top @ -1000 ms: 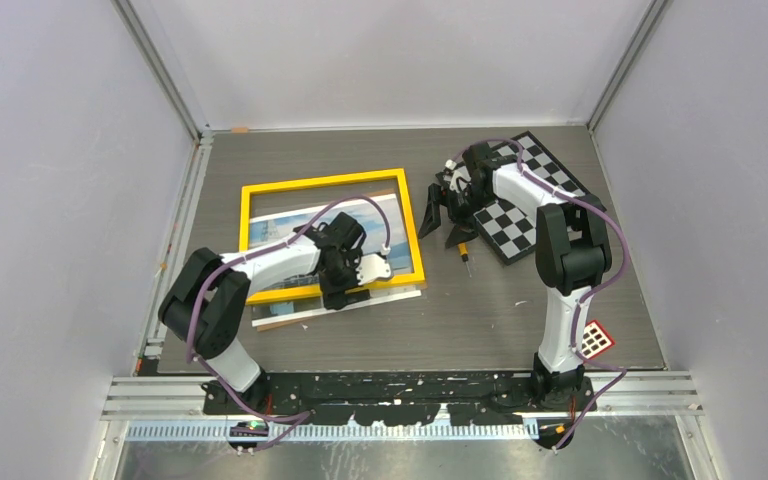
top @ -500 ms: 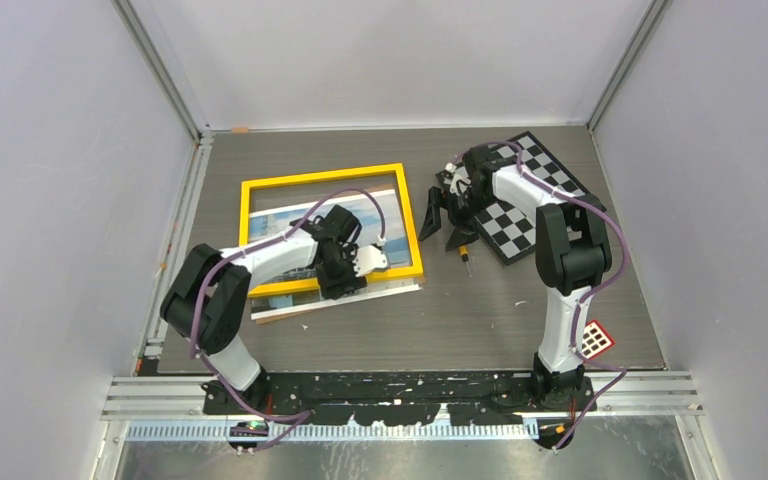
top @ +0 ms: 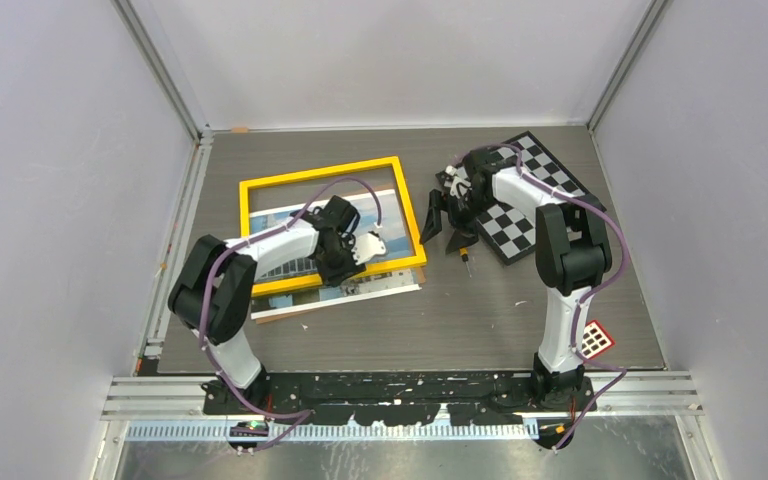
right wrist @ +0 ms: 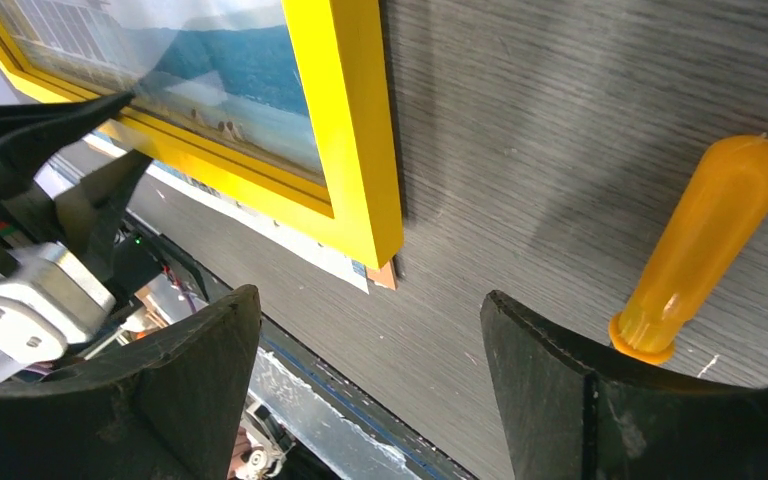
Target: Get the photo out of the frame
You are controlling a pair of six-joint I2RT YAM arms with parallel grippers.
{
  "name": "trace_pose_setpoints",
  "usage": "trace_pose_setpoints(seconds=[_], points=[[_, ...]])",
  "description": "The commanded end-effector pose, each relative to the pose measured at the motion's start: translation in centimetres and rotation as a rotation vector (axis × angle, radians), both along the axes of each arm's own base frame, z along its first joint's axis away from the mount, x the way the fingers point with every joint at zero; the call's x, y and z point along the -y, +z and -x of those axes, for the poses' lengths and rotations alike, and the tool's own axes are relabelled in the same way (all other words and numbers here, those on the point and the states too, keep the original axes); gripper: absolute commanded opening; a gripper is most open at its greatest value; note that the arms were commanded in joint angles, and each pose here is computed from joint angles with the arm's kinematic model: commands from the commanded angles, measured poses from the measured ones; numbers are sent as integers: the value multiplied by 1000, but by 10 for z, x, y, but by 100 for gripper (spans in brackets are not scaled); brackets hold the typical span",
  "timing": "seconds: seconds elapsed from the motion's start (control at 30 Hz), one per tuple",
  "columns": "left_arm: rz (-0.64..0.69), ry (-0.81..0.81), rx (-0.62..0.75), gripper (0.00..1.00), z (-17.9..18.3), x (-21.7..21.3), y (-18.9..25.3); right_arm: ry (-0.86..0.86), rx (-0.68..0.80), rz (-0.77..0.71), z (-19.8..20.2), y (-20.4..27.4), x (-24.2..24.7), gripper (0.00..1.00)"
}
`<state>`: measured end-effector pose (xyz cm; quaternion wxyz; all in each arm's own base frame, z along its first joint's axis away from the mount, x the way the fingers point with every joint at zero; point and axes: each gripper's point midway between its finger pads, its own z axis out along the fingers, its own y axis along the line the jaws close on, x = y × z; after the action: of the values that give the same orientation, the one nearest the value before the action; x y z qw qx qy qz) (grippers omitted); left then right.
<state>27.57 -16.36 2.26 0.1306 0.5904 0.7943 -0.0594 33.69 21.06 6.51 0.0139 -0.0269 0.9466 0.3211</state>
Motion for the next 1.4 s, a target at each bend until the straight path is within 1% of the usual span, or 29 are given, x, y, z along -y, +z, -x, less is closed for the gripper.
trace_pose_setpoints(seconds=[0.0, 0.2, 0.3, 0.37, 0.47, 0.57, 0.67, 0.73, 0.83, 0.93, 1.03, 1.1, 1.17, 1.23, 1.37], points=[[-5, 61, 88, 39, -33, -3, 1, 11, 43, -37, 6, 19, -4, 83], [-21, 72, 105, 36, -39, -8, 0, 4, 9, -59, 23, 14, -4, 78], [-27, 112, 127, 36, -45, -12, 3, 2, -2, -66, 32, 11, -5, 75], [-18, 150, 133, 36, -49, -14, 6, 5, -7, -70, 39, 9, -6, 74], [-39, 173, 145, 37, -52, -19, 4, 8, -11, -74, 46, 8, -6, 72], [-33, 196, 137, 39, -50, -20, 4, 24, 15, -87, 50, 11, -7, 68], [70, 200, 130, 46, -45, -8, 21, 72, 78, -88, 55, 17, -6, 66], [169, 192, 155, 52, -38, 2, 44, 107, 142, -80, 57, 20, -3, 65], [302, 195, 168, 63, -23, 12, 72, 160, 228, -60, 59, 22, -1, 61], [397, 174, 166, 69, -2, 17, 89, 181, 195, -68, 69, 19, -7, 55], [463, 170, 191, 71, 14, 18, 98, 192, 148, -70, 85, 6, -19, 53], [477, 151, 229, 68, 21, 20, 100, 193, 138, -81, 93, 1, -30, 52], [456, 93, 297, 65, 28, 24, 99, 177, 119, -90, 96, -5, -39, 52], [434, 34, 373, 64, 33, 28, 97, 167, 97, -100, 97, -12, -46, 52], [396, -45, 418, 64, 42, 36, 86, 146, 73, -81, 96, -26, -49, 52]])
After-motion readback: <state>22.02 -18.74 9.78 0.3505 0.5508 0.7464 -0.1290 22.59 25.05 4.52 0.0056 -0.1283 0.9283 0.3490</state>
